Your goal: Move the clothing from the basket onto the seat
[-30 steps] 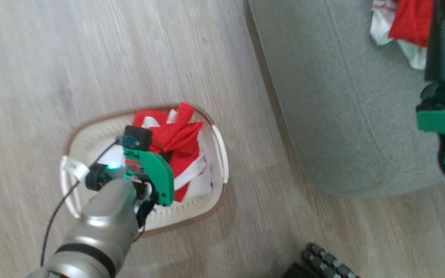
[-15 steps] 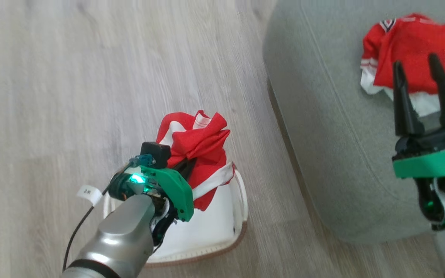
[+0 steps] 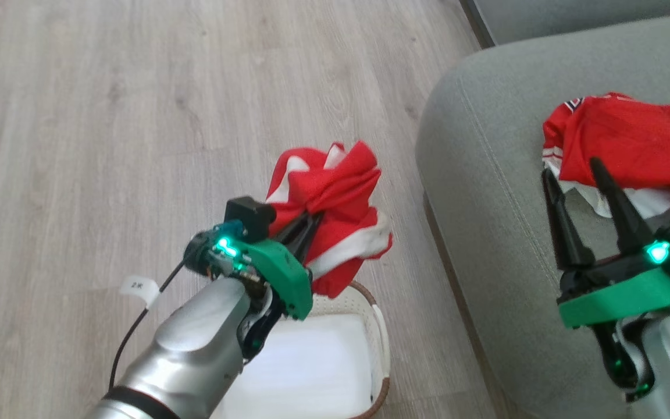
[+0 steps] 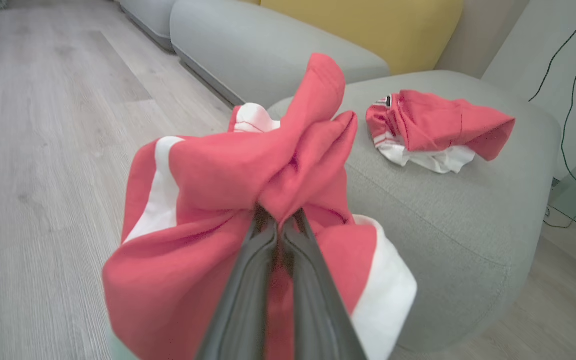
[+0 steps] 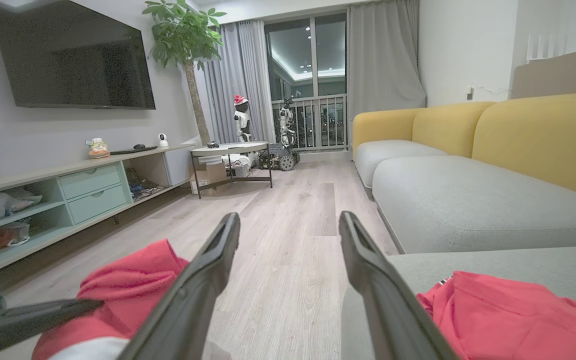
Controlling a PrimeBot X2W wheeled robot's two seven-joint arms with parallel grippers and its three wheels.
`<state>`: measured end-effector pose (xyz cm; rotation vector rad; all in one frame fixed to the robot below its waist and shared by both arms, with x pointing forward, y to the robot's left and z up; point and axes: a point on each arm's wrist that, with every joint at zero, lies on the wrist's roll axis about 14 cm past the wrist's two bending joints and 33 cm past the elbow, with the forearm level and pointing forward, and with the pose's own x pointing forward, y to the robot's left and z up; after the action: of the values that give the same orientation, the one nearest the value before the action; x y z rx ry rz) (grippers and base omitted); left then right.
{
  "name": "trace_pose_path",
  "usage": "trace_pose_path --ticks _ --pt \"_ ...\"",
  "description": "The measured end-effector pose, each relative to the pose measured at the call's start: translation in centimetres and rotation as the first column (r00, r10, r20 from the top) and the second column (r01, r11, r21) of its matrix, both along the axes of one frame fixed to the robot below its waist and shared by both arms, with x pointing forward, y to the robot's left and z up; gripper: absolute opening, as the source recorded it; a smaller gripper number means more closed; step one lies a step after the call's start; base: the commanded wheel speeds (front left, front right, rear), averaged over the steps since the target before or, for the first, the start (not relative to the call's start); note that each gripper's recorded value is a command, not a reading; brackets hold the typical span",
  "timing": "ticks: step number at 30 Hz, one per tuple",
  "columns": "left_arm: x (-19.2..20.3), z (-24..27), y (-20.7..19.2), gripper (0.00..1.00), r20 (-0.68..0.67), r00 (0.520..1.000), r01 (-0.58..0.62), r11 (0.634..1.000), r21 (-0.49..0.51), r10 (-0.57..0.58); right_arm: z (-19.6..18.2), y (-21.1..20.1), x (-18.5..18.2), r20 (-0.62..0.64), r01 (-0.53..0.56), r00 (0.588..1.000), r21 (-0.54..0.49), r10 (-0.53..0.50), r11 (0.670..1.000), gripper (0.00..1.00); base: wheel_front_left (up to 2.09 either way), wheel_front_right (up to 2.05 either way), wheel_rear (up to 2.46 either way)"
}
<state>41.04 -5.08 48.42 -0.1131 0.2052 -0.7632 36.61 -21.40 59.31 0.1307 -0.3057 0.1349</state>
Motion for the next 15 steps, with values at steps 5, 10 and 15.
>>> trace_pose_path --ticks 5,10,15 --pt "0.0 3.9 -0.2 0.00 0.104 0.995 0.003 0.999 -0.052 0.003 -0.3 1.2 -0.3 -0.005 -0.034 0.999 0.004 0.034 0.999 1.00 0.00 0.00 0.00" --pt "0.0 7.1 -0.2 0.00 0.180 0.984 0.007 0.996 -0.090 0.009 -0.4 2.5 -0.5 -0.008 -0.067 0.998 0.011 0.067 0.998 1.00 0.00 0.00 0.00" --pt "0.1 9.5 0.1 0.00 0.222 0.975 0.000 0.994 -0.109 0.024 -1.6 3.8 -0.9 -0.043 -0.102 0.994 0.013 0.102 0.995 1.00 0.00 0.00 0.00"
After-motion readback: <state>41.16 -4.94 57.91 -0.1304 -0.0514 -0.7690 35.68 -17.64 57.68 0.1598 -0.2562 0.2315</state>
